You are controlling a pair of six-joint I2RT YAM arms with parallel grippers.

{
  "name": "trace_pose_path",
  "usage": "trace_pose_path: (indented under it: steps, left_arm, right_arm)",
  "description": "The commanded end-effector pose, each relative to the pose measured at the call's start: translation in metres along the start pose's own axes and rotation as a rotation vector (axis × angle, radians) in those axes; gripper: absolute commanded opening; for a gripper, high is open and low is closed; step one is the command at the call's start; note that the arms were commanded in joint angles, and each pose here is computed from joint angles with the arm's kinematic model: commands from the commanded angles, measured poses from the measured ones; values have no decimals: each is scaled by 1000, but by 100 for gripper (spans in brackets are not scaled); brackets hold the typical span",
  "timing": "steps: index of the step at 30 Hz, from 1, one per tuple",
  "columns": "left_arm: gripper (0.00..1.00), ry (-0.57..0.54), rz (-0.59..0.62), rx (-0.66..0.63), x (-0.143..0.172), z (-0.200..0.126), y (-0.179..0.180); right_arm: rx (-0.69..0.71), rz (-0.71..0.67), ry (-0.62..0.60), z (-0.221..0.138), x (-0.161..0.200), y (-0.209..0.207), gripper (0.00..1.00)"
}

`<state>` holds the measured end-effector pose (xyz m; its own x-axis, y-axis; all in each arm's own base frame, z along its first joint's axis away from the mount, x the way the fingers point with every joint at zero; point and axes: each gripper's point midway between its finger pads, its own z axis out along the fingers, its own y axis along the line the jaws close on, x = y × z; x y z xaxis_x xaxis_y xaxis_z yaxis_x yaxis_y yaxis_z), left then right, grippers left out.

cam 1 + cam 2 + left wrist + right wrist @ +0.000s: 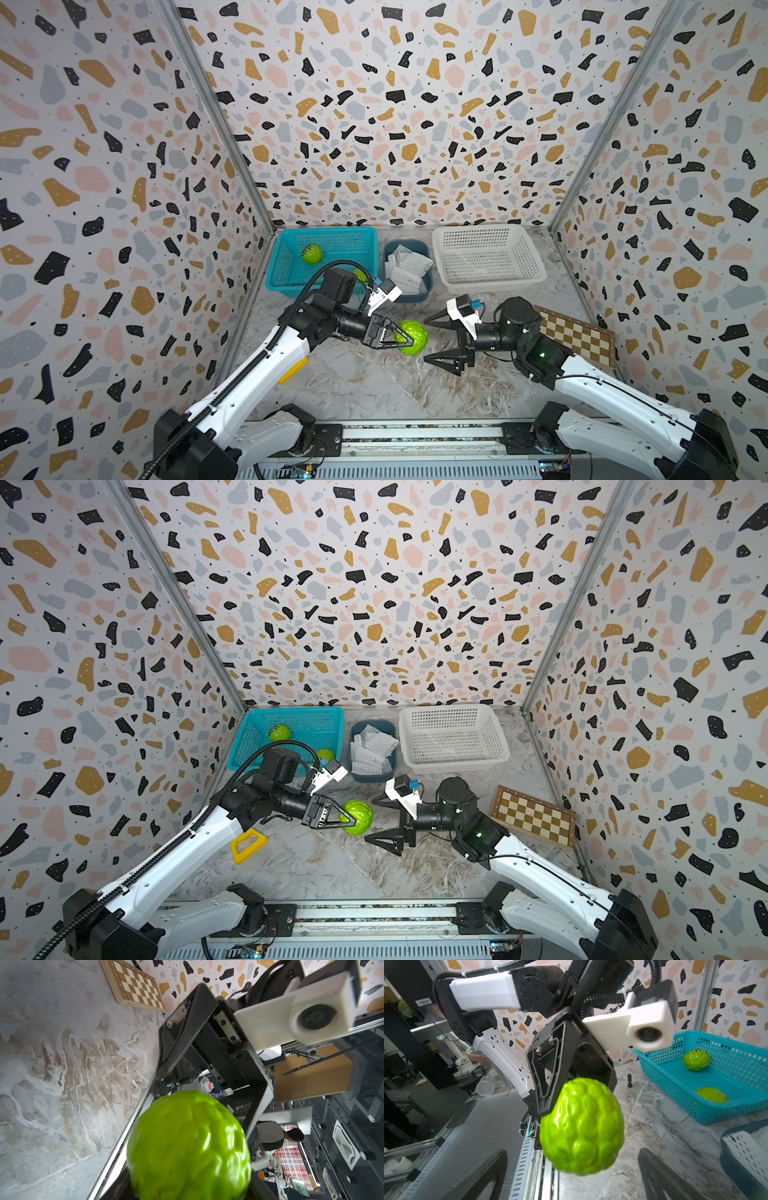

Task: Sleeve custard apples in foam nets
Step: Place the custard apple at the center of the board.

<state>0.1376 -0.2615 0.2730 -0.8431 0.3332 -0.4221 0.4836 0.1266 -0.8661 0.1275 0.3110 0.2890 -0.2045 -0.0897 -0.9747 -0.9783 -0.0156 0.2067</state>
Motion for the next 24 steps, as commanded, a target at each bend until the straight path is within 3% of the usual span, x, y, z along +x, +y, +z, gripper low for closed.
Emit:
trace_pose_path:
  steps: [1,12,16,19,24]
  left_arm:
    - [58,21,68,42,6,4,-12]
    - [59,26,94,57,7,7,-20]
    - [59,30,91,62,8,8,-20]
    - [59,33,93,64,10,9,-20]
    - [60,37,84,56,12,10,-16]
  right_arm:
    - [-31,-77,-34,6,-22,9,99]
    - [-109,-79,46,28,-9,21,99]
    - [-109,-70,59,29,-6,20,94]
    - [-113,-76,58,29,-7,21,84]
    - [-84,-75,47,28,-12,17,83]
